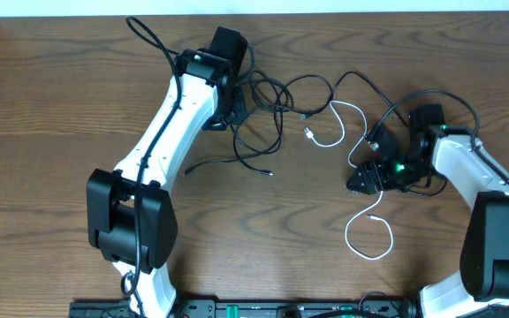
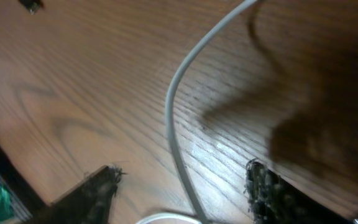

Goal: Untangle cables

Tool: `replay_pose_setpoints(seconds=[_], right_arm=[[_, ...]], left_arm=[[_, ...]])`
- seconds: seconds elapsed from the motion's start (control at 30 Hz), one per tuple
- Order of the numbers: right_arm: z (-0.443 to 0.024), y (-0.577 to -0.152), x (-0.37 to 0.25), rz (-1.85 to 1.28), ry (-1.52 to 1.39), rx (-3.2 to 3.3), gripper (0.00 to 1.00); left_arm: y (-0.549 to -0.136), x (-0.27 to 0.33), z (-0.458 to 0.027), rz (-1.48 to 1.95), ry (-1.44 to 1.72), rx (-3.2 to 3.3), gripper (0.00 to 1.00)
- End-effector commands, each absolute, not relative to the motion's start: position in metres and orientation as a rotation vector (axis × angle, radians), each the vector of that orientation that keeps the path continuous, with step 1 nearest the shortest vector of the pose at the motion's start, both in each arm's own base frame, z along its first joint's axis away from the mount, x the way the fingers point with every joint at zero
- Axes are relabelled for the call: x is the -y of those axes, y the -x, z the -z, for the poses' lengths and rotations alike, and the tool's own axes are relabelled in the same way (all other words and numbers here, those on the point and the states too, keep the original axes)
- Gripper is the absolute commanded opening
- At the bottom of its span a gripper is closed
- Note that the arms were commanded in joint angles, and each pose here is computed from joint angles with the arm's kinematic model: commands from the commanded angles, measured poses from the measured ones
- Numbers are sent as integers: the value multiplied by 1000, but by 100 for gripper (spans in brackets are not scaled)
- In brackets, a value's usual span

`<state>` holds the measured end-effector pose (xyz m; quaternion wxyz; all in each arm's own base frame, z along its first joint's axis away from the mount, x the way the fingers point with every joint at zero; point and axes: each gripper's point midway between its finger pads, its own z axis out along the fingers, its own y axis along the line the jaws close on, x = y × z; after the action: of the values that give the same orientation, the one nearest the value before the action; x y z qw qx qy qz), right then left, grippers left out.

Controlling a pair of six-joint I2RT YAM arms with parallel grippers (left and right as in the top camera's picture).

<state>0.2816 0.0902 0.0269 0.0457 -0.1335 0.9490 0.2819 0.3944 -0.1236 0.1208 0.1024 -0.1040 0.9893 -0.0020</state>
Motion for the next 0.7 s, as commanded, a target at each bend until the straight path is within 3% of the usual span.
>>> replay_pose_setpoints(seconds=[0.0,0.17,0.2,0.3,0.37,0.4,0.57,0.67], right_arm=[[-36,-277,-115,-1076,421,-2778,51],[-62,-279,-147,-1339,461,-2589,1],[-70,-281,-152,-1402,457,-2535,1],[-90,-296,-160,-1524,379,-2434,1],[-103,-312,-163,-1565,302,-2404,1],[-110,-319,-164,-1574,286,-2386,1],[-169,-365,-166,-1578,236,-2279,1],[-227,-396,-166,-1580,212,-2202,1]], left_arm=[[-394,122,-115,-18,307,-2932,38],[-394,121,-115,-18,307,-2932,44],[-394,121,-115,-18,307,-2932,46],[-394,121,-115,-18,307,-2932,63],[-394,121,-115,-18,307,-2932,86],[-394,121,-115,-18,307,-2932,93],[-394,121,-115,-18,307,-2932,94],[-394,121,-115,-18,307,-2932,94]])
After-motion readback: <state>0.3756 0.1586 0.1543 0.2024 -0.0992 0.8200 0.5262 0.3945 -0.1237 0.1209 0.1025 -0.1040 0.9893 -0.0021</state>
